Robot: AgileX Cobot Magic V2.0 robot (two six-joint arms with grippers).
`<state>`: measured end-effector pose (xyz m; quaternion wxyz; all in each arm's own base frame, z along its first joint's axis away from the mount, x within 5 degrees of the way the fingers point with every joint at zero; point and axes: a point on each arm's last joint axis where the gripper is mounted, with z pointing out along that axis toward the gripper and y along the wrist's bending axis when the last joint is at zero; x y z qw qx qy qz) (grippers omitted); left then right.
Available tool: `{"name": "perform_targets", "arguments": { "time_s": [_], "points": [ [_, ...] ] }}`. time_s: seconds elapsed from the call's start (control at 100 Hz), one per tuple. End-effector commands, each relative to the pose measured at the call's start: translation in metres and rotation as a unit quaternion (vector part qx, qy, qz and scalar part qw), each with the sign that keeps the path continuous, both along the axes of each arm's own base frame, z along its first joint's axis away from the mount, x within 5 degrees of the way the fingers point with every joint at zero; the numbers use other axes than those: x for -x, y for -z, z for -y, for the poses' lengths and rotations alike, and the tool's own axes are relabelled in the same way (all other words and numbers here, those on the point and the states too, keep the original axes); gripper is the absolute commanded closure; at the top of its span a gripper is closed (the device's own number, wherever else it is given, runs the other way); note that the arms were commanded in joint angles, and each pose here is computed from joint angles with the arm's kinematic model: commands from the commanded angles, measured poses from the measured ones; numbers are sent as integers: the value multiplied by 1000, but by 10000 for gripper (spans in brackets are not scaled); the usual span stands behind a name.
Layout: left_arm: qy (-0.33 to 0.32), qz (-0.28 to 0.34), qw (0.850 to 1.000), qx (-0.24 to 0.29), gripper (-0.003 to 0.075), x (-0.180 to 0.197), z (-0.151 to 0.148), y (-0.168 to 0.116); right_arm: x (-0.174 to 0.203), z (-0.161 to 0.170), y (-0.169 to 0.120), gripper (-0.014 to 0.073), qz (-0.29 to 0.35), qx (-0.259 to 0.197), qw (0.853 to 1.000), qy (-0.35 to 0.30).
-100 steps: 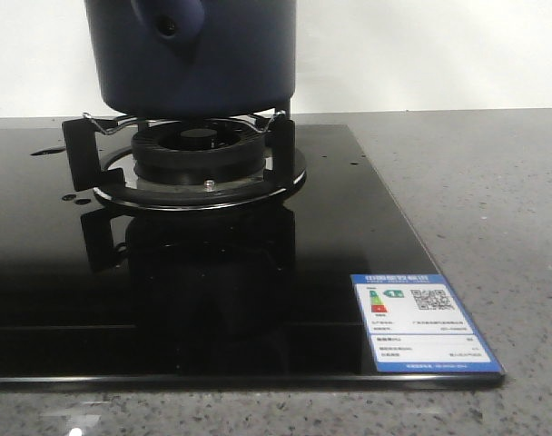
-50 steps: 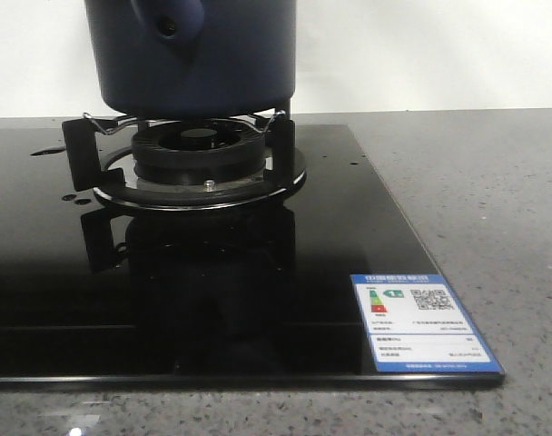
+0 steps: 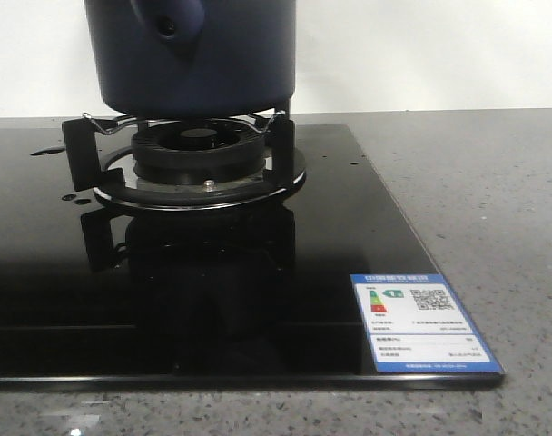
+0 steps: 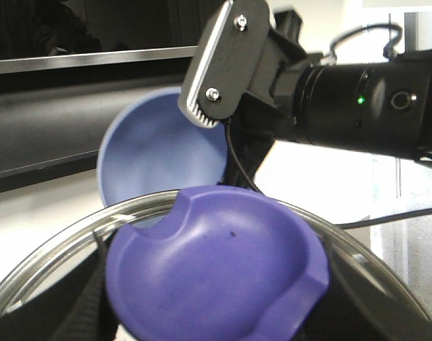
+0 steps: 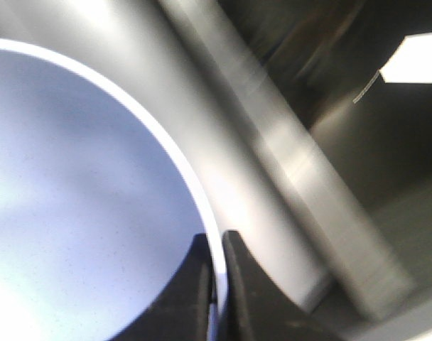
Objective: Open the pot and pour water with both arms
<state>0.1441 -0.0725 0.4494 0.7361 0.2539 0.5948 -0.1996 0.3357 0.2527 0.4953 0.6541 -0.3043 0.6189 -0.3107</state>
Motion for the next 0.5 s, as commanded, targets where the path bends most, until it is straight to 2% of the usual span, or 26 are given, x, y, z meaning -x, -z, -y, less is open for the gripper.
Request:
{"name": "perform_targets", "arguments": {
  "time_s": [0.0, 0.13, 0.22, 0.32, 0.49],
  "points": [
    [2, 12, 999, 34, 489, 6, -2, -14, 15, 29, -27, 637, 2, -76, 997, 34],
    [2, 11, 999, 34, 489, 6, -2, -14, 7, 43, -13, 637, -70, -127, 988, 62],
    [2, 11, 999, 34, 489, 6, -2, -13, 2, 54, -5, 638, -131, -189, 971, 64],
    [4, 8, 999, 34, 489, 5, -1, -13, -3, 77, 0, 638, -202, -270, 939, 61],
    [13, -2, 999, 32, 489, -1, 4, -10, -12, 128, 3, 639, -274, -370, 883, 94]
  ]
}}
